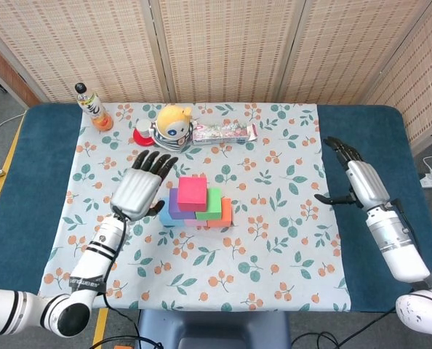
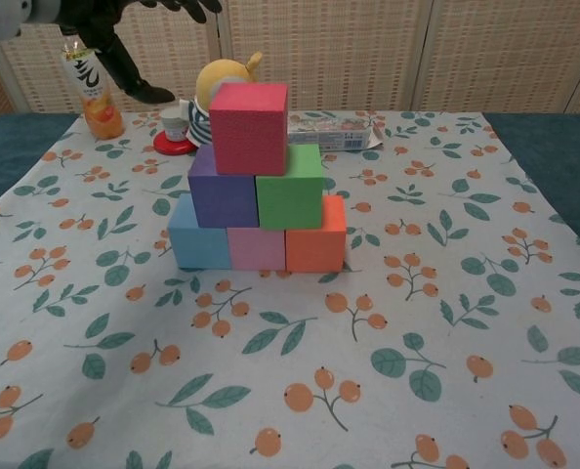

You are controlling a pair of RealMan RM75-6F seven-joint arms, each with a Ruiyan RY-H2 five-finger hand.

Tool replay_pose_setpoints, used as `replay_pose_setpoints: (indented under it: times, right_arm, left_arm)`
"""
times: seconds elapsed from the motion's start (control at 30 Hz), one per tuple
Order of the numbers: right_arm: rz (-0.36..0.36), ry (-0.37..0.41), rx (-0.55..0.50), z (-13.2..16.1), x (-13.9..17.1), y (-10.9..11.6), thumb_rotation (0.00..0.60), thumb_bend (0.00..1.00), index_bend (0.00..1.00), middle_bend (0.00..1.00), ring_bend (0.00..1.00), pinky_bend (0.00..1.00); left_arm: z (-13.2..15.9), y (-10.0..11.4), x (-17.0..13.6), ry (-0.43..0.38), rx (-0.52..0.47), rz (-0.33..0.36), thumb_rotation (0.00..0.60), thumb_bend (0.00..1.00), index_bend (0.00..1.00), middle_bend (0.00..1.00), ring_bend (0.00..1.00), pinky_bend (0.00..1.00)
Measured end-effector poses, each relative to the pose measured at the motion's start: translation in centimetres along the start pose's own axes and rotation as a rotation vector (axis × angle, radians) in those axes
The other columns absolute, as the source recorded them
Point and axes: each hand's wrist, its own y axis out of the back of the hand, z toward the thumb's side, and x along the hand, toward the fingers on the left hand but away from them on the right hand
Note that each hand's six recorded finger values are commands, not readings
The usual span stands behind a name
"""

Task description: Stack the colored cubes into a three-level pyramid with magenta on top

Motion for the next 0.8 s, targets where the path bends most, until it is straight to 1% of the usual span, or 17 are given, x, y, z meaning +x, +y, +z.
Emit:
replay_pose_setpoints:
  times: [0.07, 0.2, 0.33, 0.53, 0.63, 0.8]
  right_arm:
    - [0.024, 0.005, -0.003, 0.4, -0.2, -0.7, 0.600, 0.00, 0.00, 0.00, 0.00, 0.00]
    - [0.066, 0.020, -0.011, 1.3, -0.8, -2.2, 0.600, 0.00, 0.00, 0.00, 0.00, 0.00]
    - [0.108, 0.029, -0.033, 2.2, -1.8, -4.3, 0.600, 0.00, 0.00, 0.00, 0.00, 0.00]
    - [0.158, 0.031, -0.074, 3.3, -3.5, -7.7, 0.600, 0.00, 0.00, 0.00, 0.00, 0.00]
    - [0.170, 0.031, -0.088, 4.0, -4.5, -9.0, 0.600, 0.00, 0.00, 0.00, 0.00, 0.00]
    - [0.185, 0.027, -0.106, 5.1, -6.1, -11.1, 0.600, 0.00, 0.00, 0.00, 0.00, 0.00]
  left_arm:
    - [-1.2, -0.6, -0.6, -0.007, 0.003, 0.008, 0.600, 0.32, 0.05, 0.09, 0.01, 0.05]
    - [-3.7, -2.5, -1.3, -0.008, 0.011, 0.000, 0.600, 0.32, 0.05, 0.08, 0.01, 0.04]
    - [-5.6, -4.4, -1.3, -0.009, -0.012, -0.009, 0.600, 0.31, 0.03, 0.07, 0.01, 0.04]
    - [-7.1, -7.1, -0.6, -0.025, -0.037, -0.022, 0.600, 0.31, 0.00, 0.03, 0.00, 0.04]
    - [-7.4, -8.5, -0.1, -0.035, -0.059, -0.040, 0.600, 0.31, 0.00, 0.02, 0.00, 0.03]
    - [-7.5, -10.1, 1.2, -0.051, -0.107, -0.065, 0.600, 0.31, 0.00, 0.00, 0.00, 0.03]
